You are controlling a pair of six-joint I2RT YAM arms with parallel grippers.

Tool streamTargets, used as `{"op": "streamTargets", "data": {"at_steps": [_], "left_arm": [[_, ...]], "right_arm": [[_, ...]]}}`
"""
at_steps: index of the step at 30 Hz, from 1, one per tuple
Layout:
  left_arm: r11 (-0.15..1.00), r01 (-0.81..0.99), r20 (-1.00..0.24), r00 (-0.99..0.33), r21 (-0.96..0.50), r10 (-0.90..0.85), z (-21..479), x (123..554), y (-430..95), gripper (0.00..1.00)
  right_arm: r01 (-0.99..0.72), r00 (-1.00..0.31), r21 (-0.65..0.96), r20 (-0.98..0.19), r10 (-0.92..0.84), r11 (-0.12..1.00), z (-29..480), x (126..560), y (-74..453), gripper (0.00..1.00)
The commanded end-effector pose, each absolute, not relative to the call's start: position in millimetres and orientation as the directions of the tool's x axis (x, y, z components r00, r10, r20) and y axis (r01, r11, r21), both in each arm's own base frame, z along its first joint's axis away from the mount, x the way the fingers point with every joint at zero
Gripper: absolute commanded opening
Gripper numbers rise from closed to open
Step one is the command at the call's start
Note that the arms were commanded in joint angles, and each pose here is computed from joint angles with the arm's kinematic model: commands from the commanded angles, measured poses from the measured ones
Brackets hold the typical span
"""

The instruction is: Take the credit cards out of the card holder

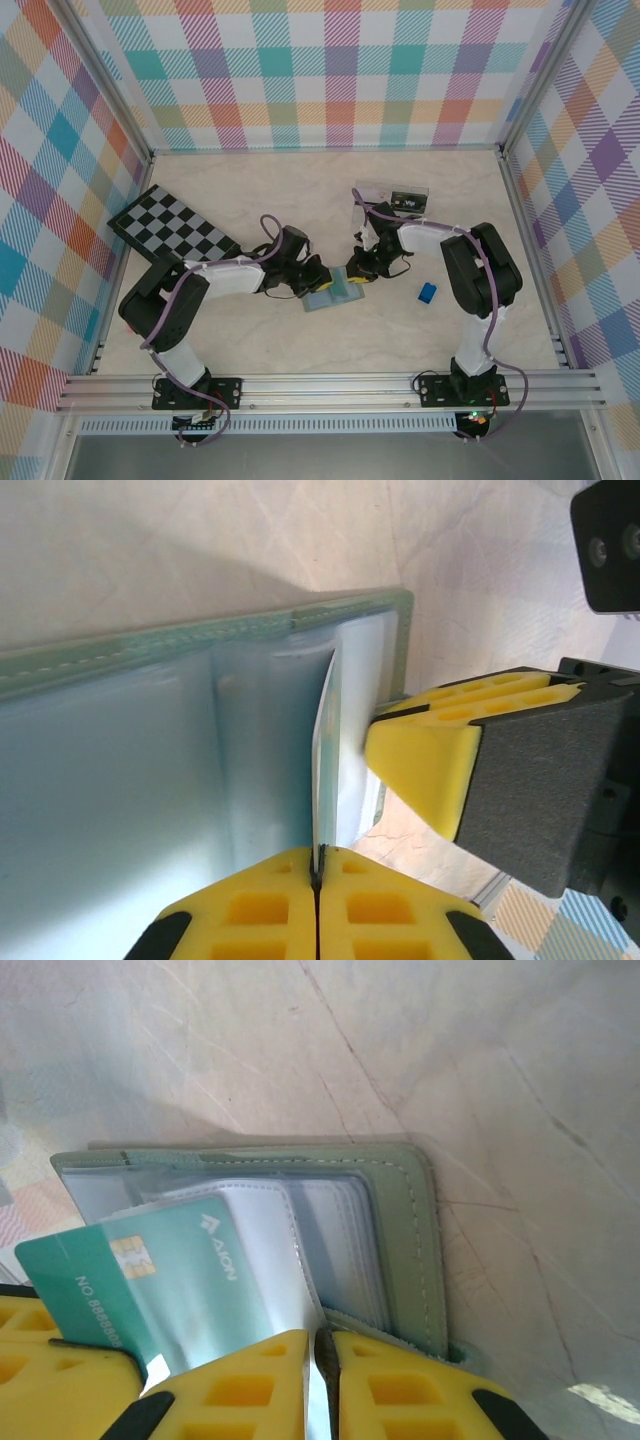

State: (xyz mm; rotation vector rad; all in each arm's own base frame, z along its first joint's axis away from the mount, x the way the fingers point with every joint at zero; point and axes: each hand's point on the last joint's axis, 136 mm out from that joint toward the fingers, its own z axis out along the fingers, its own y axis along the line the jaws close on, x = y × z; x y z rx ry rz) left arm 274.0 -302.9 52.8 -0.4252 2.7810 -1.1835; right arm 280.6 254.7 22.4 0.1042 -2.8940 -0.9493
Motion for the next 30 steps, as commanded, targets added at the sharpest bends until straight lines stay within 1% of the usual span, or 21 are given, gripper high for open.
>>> {"op": "streamTargets", "data": {"at_steps": [1,5,9,12,15,19,23,26,30], "left_arm": [[0.717,-0.242,0.023,-0.953,-0.653,-0.301,45,266,-280,0.05],[0.732,-0.242,0.010,-0.952,-0.637,-0.306,54,266,-272,0.03],[0.758,-0.223,-0.024,-0.953,-0.613,-0.301,70,266,-262,0.01],[0.791,-0.202,-0.065,-0.955,-0.578,-0.291,86,264,-249,0.00],[0.793,-0.161,-0.135,-0.947,-0.587,-0.292,111,268,-241,0.00],[0.742,-0.095,-0.217,-0.925,-0.664,-0.313,154,278,-242,0.00],[0.632,0.003,-0.278,-0.900,-0.775,-0.337,199,287,-253,0.00],[0.542,0.060,-0.286,-0.894,-0.838,-0.344,224,290,-264,0.00],[0.444,0.102,-0.274,-0.899,-0.890,-0.343,242,291,-275,0.00]], "right_arm": [[-0.021,-0.986,0.511,0.130,-0.102,0.859,0,267,242,0.15],[-0.028,-0.988,0.520,0.117,-0.104,0.854,6,270,244,0.15],[-0.053,-0.991,0.575,0.069,-0.113,0.816,26,277,254,0.17],[-0.085,-0.993,0.634,0.009,-0.117,0.769,52,282,263,0.23],[-0.135,-0.990,0.690,-0.071,-0.119,0.711,84,285,272,0.35],[-0.202,-0.979,0.724,-0.174,-0.108,0.660,123,289,274,0.53],[-0.253,-0.965,0.787,-0.246,-0.091,0.562,163,286,280,0.66],[-0.277,-0.959,0.828,-0.269,-0.090,0.488,187,283,285,0.72],[-0.277,-0.960,0.874,-0.267,-0.081,0.400,211,282,291,0.73]]}}
